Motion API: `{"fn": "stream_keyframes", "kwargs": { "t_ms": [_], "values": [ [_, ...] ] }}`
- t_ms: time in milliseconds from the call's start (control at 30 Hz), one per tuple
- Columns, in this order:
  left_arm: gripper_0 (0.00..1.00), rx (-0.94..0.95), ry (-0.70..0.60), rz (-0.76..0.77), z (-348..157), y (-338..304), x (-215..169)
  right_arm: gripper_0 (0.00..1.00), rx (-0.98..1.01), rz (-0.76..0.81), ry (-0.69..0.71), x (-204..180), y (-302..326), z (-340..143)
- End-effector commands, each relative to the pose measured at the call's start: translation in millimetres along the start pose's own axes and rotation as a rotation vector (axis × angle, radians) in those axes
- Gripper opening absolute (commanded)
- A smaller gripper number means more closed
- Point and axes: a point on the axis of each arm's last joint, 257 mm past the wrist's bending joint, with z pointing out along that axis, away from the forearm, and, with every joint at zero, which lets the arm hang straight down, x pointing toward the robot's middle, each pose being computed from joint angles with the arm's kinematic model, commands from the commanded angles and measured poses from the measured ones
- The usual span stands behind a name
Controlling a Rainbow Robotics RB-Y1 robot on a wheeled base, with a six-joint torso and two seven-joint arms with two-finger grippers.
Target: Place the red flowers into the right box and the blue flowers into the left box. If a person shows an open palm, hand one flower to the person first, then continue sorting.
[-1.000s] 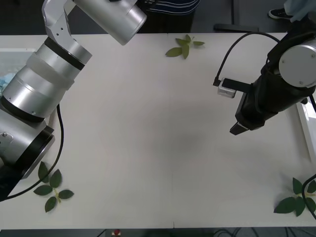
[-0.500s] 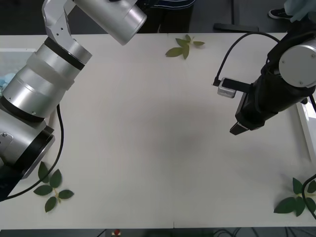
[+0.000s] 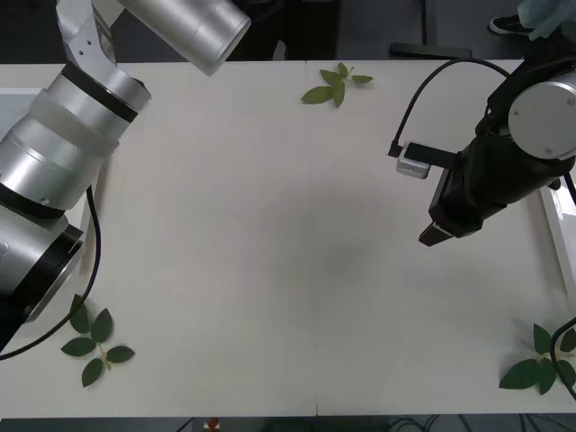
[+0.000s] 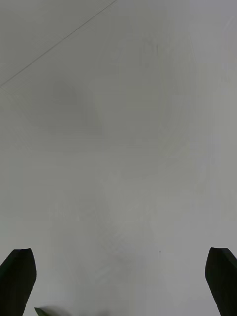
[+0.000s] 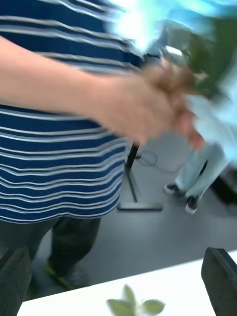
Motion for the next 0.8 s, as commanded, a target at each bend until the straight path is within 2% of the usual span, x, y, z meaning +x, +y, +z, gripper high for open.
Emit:
{"fn": "stream_keyframes", "kwargs": {
  "t_ms": [33, 300, 567, 800],
  "values": [
    [1.0, 0.043, -0.038, 0.034, -14.2, 4.1, -31.1, 1.0, 0.026, -0.056, -0.01, -4.1, -5.8, -7.9],
    [1.0, 0.117, 0.064, 0.199, -42.0, 31.2, 0.0, 1.0, 0.026, -0.056, -0.01, -4.1, -5.8, -7.9],
    [1.0, 0.285, 0.278, 0.295, -89.0, 53.3, 19.2, 1.0, 0.026, -0.056, -0.01, -4.1, -5.8, -7.9],
    [1.0, 0.455, 0.333, 0.362, -132.5, 76.6, 26.3, 1.0, 0.026, -0.056, -0.01, -4.1, -5.8, -7.9]
  ]
}}
